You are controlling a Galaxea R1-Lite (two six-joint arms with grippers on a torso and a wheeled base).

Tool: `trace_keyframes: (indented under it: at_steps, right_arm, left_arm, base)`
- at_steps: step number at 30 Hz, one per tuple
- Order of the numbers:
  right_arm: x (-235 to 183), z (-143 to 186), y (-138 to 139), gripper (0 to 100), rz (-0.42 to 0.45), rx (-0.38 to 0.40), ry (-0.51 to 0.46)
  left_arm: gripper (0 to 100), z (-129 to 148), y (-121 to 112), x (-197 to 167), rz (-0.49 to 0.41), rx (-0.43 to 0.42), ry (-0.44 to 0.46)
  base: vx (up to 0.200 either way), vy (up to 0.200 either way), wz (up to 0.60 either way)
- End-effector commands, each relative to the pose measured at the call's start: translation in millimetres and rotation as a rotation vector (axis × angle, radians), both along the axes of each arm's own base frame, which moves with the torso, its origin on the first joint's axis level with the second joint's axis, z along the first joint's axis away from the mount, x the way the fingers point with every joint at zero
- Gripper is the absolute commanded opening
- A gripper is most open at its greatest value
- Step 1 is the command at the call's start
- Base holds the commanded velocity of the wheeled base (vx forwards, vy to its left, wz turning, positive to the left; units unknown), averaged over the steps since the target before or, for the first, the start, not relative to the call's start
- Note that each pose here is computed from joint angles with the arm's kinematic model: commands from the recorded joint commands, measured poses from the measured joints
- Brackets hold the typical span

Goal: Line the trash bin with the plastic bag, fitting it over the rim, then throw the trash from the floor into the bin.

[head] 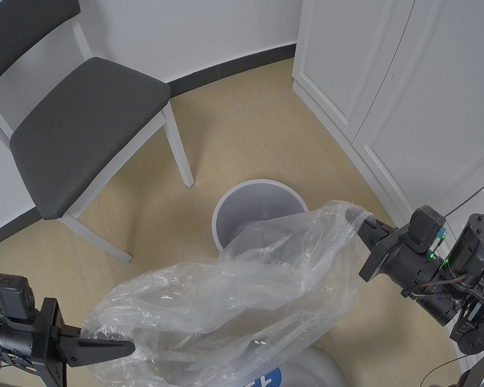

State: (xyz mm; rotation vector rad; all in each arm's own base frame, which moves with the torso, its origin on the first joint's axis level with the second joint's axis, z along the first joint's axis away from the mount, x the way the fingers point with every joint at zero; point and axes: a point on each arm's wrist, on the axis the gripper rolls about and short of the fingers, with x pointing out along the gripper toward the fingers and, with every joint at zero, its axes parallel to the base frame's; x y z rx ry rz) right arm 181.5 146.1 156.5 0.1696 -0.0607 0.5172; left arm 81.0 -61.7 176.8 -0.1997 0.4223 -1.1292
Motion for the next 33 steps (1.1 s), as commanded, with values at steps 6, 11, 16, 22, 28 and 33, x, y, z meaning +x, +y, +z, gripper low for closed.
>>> trace_keyframes:
  at_steps: [6, 11, 16, 22, 28, 33]
  right_arm:
    - [-9.7, 15.3, -12.6, 0, -0.036, -0.014, -0.071]
    - [-16.6, 14.4, -25.8, 0, -0.071, -0.120, -0.053]
    - [-21.2, 8.2, -38.8, 0, -0.096, -0.215, 0.014]
    - [-26.6, -6.2, -43.8, 0, -0.089, -0.298, 0.087]
    - [-31.0, -13.5, -49.5, 0, -0.097, -0.343, 0.096]
    - [-31.9, -13.0, -52.8, 0, -0.112, -0.366, 0.082]
  left_arm:
    - [0, -6.6, 14.7, 16.4, 0.243, 0.350, -0.179]
    - [0, -1.8, 12.7, 29.0, 0.282, 0.549, -0.162]
    - [0, 5.5, 11.3, 37.6, 0.389, 0.681, -0.233]
    - [0, 12.3, 10.0, 37.7, 0.432, 0.701, -0.266]
    - [0, 15.3, 12.1, 34.2, 0.465, 0.708, -0.285]
    - [0, 13.1, 12.0, 36.2, 0.467, 0.715, -0.271]
  base:
    - [0.000, 0.000, 0.00]
    - [0.000, 0.000, 0.00]
    - [0.000, 0.000, 0.00]
    - [0.000, 0.000, 0.00]
    - [0.000, 0.000, 0.00]
    - [0.000, 0.000, 0.00]
